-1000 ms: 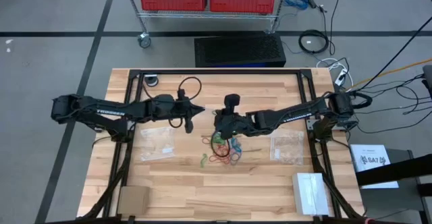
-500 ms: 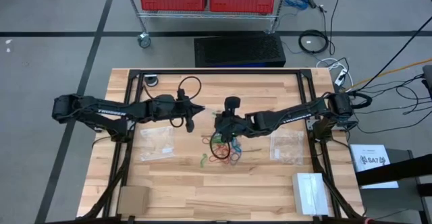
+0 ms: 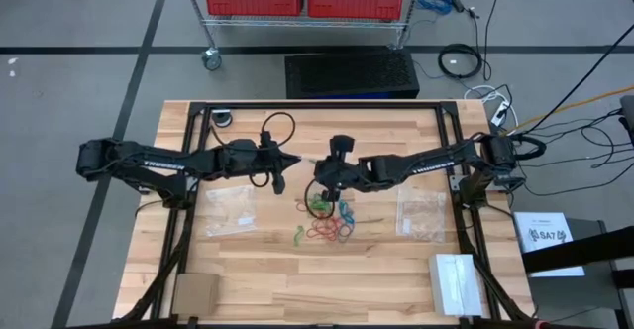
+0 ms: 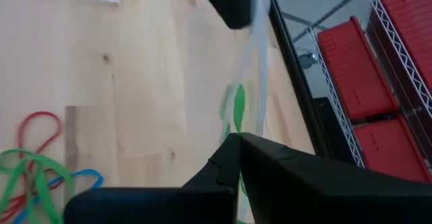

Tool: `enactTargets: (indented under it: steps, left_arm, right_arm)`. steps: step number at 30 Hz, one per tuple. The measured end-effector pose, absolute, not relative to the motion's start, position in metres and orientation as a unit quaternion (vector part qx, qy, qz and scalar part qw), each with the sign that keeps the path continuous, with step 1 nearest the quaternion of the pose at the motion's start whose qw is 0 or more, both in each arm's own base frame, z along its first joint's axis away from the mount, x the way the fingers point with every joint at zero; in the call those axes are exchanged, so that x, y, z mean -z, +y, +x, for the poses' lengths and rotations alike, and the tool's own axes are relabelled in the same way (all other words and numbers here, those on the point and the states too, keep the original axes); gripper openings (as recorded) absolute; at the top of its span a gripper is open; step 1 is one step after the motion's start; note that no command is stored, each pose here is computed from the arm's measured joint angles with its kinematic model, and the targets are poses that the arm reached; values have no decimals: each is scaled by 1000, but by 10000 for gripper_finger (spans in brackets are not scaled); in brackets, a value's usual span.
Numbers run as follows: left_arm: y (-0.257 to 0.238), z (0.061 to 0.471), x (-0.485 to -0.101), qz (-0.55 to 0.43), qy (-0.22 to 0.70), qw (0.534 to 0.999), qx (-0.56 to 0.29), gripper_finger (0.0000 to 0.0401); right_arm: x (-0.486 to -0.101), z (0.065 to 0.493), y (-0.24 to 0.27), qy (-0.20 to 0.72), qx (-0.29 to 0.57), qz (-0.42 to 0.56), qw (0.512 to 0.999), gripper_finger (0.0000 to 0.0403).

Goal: Sort rubber bands
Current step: Put the green rubber band into the top transparent zip bag, then adjust the top transparent zip bag

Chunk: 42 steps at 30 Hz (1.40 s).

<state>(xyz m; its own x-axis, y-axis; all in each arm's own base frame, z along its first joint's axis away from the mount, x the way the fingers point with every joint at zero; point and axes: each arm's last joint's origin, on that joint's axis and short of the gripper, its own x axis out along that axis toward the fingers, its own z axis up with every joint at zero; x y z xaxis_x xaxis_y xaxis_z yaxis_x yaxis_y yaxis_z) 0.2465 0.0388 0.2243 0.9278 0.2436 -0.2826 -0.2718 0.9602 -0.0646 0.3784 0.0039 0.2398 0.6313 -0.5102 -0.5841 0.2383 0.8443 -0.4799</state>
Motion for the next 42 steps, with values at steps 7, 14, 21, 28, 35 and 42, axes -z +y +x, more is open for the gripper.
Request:
enactTargets:
  steps: [7, 14, 21, 28, 35, 42]
  left_arm:
    - [38, 247, -224, -49, 139, 982, -116, 0]
    - [38, 247, -224, -49, 139, 982, -115, 0]
    - [38, 247, -224, -49, 139, 982, -115, 0]
    - [38, 247, -224, -49, 139, 982, -114, 0]
    - [38, 247, -224, -49, 139, 982, -114, 0]
    - [38, 247, -224, -40, 140, 983, -113, 0]
  right_arm:
    - [-240, 381, -5, 369, 178, -157, 898, 0]
    - [-243, 384, -3, 350, 157, -140, 913, 42]
    - [-249, 380, 1, 347, 151, -141, 915, 132]
    - [-284, 357, 13, 322, 141, -140, 926, 177]
    - [-308, 313, 14, 341, 150, -98, 923, 180]
    - [-253, 283, 14, 319, 137, -48, 937, 180]
